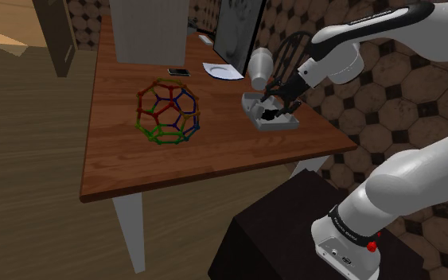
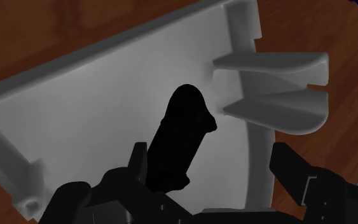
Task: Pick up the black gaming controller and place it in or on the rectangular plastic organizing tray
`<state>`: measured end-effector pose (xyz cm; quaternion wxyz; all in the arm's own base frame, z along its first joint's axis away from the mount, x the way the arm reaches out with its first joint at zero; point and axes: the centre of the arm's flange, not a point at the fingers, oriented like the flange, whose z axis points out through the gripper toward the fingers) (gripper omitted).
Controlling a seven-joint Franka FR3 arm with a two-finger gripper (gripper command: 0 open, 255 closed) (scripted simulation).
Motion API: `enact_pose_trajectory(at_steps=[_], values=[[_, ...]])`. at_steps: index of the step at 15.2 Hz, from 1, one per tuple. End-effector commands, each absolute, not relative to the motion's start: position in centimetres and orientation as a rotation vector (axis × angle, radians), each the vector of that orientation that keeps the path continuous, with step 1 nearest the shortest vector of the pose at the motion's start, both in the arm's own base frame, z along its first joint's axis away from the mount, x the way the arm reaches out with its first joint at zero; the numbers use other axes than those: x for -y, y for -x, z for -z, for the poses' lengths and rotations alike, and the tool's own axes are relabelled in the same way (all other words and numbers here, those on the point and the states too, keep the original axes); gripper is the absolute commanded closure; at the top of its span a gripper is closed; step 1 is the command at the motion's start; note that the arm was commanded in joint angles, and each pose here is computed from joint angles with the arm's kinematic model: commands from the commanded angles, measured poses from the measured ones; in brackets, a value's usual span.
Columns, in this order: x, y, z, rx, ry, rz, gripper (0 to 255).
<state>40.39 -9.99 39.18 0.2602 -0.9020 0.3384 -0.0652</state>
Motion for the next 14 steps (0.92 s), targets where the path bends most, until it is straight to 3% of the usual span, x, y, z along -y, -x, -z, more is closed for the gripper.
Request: enact_pose_trajectory(at_steps=[1, 2, 11, 12, 14], values=[[10.0, -40.4, -39.2, -0.917, 2.443, 0.177, 0], [10.0, -40.4, -39.2, -0.917, 2.443, 0.177, 255], [10.0, -40.4, -39.2, -0.917, 2.443, 0.177, 255], [10.0, -40.4, -39.2, -0.917, 2.443, 0.177, 0], [4.9, -46.3, -42.4, -1.157, 2.937, 0.034, 0]])
